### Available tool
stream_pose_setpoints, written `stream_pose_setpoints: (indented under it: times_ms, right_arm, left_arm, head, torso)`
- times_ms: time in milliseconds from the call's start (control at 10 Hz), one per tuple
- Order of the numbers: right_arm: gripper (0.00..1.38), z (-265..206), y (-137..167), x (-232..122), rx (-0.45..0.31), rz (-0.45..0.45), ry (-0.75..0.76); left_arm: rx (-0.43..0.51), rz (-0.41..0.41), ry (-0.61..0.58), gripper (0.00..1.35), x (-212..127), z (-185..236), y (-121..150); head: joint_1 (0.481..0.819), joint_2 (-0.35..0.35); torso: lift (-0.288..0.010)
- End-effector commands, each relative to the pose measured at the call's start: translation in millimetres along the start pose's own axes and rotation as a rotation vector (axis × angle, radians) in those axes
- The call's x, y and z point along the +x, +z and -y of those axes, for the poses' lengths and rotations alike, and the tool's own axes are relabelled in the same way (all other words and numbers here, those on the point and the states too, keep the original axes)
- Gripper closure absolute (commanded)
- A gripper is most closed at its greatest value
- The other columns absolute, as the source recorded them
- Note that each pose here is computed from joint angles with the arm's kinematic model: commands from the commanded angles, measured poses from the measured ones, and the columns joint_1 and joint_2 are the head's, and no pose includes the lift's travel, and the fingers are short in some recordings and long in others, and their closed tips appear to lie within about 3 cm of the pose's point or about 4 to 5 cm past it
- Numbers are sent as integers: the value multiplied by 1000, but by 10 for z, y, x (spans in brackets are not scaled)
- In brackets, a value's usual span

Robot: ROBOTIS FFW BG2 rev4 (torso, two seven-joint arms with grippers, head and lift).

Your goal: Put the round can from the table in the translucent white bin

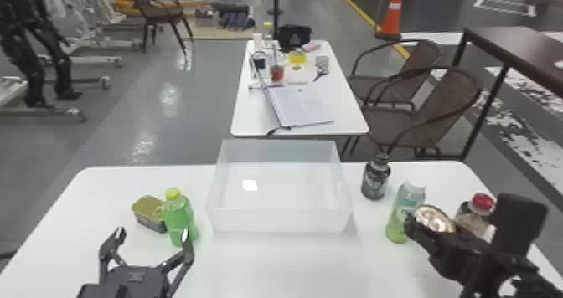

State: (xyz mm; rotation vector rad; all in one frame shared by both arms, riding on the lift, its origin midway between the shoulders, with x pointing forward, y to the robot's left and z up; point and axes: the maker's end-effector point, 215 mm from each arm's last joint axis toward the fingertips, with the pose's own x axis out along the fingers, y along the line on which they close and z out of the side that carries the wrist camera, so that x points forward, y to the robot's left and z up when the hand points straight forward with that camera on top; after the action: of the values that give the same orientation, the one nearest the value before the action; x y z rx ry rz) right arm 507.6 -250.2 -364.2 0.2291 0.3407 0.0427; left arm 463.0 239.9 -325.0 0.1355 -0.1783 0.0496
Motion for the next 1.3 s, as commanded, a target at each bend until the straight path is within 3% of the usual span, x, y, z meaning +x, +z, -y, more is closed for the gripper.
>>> stream_pose_setpoints:
  times_ms: [0,400,600,800,1000,1200]
  right_arm:
    - [745,-186,178,96,-2,22,45]
    - [745,-723,668,496,-29,86,173]
    - [745,-923,699,708,-33,81,231]
    - [745,-1164,611,948,-44,65,306]
    - [745,-1473,421,1239,-100,5,479]
    - [745,-1587,238,1368,-91,-26,528]
  left_arm:
    - [-4,-1,-1,186,8,19,-2]
    - [-7,-2,-1,188,25,40,-11]
    - [-12,-6,0,186,29,48,-34]
    - [-17,-11,2,188,27,52,-59]
    - [-19,-13,4,188,25,41,-69]
    - [-24,-14,7,186,23,27,-74]
  head:
    - [549,0]
    - [549,0]
    - [549,0]
    - [549,0]
    - [549,0]
    - [549,0]
  torso:
    - [-100]
    - [-100]
    - [-100]
    - [-100]
    - [-100]
    - [-100]
